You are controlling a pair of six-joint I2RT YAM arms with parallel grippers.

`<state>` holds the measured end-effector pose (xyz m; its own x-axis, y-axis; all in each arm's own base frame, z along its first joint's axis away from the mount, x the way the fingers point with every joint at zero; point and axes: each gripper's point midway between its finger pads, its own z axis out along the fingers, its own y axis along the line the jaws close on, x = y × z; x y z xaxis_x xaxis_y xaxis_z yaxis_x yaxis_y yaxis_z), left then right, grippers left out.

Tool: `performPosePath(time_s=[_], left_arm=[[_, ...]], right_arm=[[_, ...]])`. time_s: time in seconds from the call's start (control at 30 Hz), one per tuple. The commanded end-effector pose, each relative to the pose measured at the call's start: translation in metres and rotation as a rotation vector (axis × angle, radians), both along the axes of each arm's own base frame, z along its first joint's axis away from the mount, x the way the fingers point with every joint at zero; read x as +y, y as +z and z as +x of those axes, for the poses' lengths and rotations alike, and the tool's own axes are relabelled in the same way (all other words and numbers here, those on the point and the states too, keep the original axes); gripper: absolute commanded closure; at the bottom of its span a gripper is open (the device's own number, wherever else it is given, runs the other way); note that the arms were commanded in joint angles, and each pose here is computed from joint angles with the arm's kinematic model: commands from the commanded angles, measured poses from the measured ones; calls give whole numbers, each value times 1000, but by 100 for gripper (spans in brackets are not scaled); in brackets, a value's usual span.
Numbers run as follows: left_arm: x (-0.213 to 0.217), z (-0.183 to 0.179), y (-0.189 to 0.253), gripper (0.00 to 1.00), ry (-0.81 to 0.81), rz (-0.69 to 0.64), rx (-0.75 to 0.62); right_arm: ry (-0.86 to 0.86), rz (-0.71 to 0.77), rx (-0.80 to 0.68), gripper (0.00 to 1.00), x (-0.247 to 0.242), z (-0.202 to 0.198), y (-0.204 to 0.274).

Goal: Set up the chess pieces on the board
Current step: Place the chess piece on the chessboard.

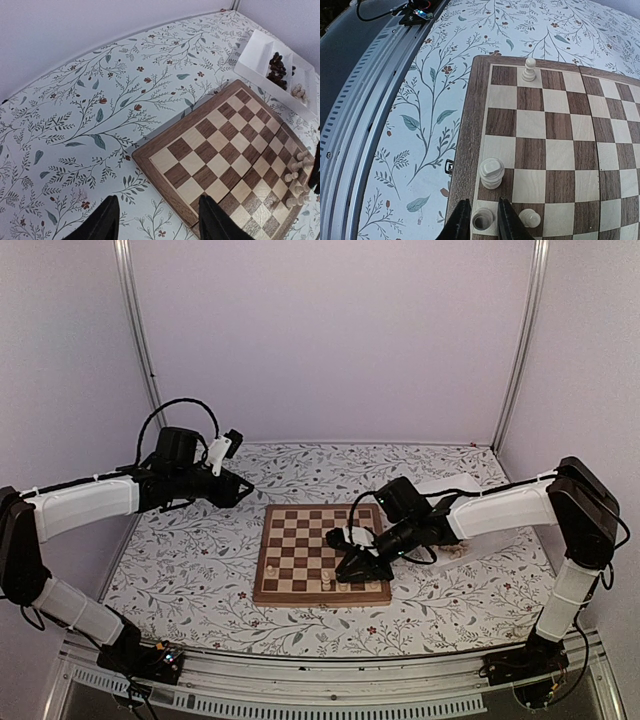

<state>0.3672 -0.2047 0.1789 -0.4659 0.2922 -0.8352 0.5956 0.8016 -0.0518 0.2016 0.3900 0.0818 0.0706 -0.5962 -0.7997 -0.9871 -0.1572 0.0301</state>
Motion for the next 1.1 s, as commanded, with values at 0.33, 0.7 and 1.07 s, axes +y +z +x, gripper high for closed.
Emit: performPosePath(time_s=[0.33, 0.7, 1.07], left_arm=[[1, 3, 17, 44, -10, -18, -31], [0, 2, 18, 44, -15, -23, -30], [-1, 1, 19, 43, -19, -26, -31]], right_arm=[[16, -83, 43, 76, -3, -5, -23], [-14, -85, 28, 83, -1, 2, -22], [-33, -94, 37, 82, 1, 6, -24]])
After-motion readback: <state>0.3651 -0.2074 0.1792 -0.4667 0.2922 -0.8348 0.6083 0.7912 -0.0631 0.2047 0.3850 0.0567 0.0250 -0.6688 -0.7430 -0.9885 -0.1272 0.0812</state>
